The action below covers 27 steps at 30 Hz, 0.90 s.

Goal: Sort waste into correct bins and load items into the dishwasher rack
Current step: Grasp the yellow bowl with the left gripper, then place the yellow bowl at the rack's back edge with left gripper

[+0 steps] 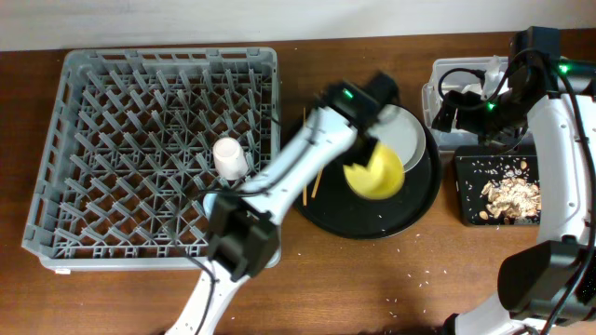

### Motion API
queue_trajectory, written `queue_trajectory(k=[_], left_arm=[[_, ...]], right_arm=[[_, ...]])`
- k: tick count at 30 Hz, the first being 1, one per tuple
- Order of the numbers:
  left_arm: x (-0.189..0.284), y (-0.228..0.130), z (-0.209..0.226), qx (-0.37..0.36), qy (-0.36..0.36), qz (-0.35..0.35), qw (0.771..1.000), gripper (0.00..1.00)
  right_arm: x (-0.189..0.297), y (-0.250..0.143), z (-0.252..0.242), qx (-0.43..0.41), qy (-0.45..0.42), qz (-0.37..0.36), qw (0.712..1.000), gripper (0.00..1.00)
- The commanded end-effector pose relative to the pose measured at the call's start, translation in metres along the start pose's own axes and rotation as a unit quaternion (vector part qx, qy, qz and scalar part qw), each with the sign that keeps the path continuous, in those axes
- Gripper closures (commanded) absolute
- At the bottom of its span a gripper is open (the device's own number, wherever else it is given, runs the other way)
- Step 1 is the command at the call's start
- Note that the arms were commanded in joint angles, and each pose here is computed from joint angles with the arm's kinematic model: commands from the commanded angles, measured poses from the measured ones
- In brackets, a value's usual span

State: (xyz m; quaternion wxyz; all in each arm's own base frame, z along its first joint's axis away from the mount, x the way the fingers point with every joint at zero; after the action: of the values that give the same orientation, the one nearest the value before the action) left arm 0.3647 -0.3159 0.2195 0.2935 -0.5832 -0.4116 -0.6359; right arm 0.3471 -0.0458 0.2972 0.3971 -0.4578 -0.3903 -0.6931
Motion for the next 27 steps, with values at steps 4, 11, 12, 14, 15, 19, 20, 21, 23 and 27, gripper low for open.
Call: queue_trajectory(k=[4, 11, 12, 14, 15, 19, 20, 21, 23, 27], left_arm=[[0.108, 0.006, 0.120, 0.088, 0.315, -0.134, 0.935, 0.99], [0.111, 0.016, 0.170, 0.156, 0.519, -0.168, 0.824, 0.99], [0.104, 0.018, 0.174, 0.160, 0.525, -0.168, 0.819, 0.99], [0.088, 0.019, 0.182, 0.167, 0.542, -0.163, 0.808, 0.99], [0.078, 0.019, 0.186, 0.168, 0.552, -0.159, 0.801, 0.99], [0.046, 0.016, 0.190, 0.169, 0.604, -0.150, 0.764, 0.99], [0.040, 0.015, 0.190, 0.168, 0.608, -0.148, 0.762, 0.99], [0.032, 0.014, 0.190, 0.166, 0.606, -0.146, 0.764, 0.99], [0.022, 0.013, 0.190, 0.165, 0.606, -0.144, 0.765, 1.00], [0.008, 0.012, 0.191, 0.170, 0.605, -0.151, 0.763, 0.99]], right_arm=[[0.009, 0.001, 0.000, -0.002, -0.005, -0.017, 1.000, 0.01], [0.009, 0.001, 0.000, -0.002, -0.005, -0.017, 1.000, 0.01], [0.009, 0.001, 0.000, -0.002, -0.005, -0.017, 1.000, 0.01], [0.009, 0.001, 0.000, -0.002, -0.005, -0.017, 1.000, 0.02], [0.009, 0.001, 0.000, -0.002, -0.005, -0.017, 1.000, 0.02], [0.009, 0.001, 0.000, -0.002, -0.005, -0.017, 1.000, 0.02], [0.009, 0.001, 0.000, -0.002, -0.005, -0.017, 1.000, 0.02], [0.009, 0.001, 0.000, -0.002, -0.005, -0.017, 1.000, 0.01], [0.009, 0.001, 0.000, -0.002, -0.005, -0.017, 1.000, 0.02], [0.009, 0.001, 0.000, -0.002, -0.005, -0.017, 1.000, 0.02]])
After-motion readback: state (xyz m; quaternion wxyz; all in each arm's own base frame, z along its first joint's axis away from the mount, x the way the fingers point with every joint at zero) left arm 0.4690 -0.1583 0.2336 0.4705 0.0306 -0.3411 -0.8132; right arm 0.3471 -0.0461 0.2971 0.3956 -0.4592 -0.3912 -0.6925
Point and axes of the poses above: each gripper's point midway between its finger pads, its own x axis back along the fingers, its own z axis along the line the jaws close on, y = z × x, the point moved 10 cm from there along x, back along the fingers, and after that the axes turned 5 degrees about -x, right-handed, at the moved point
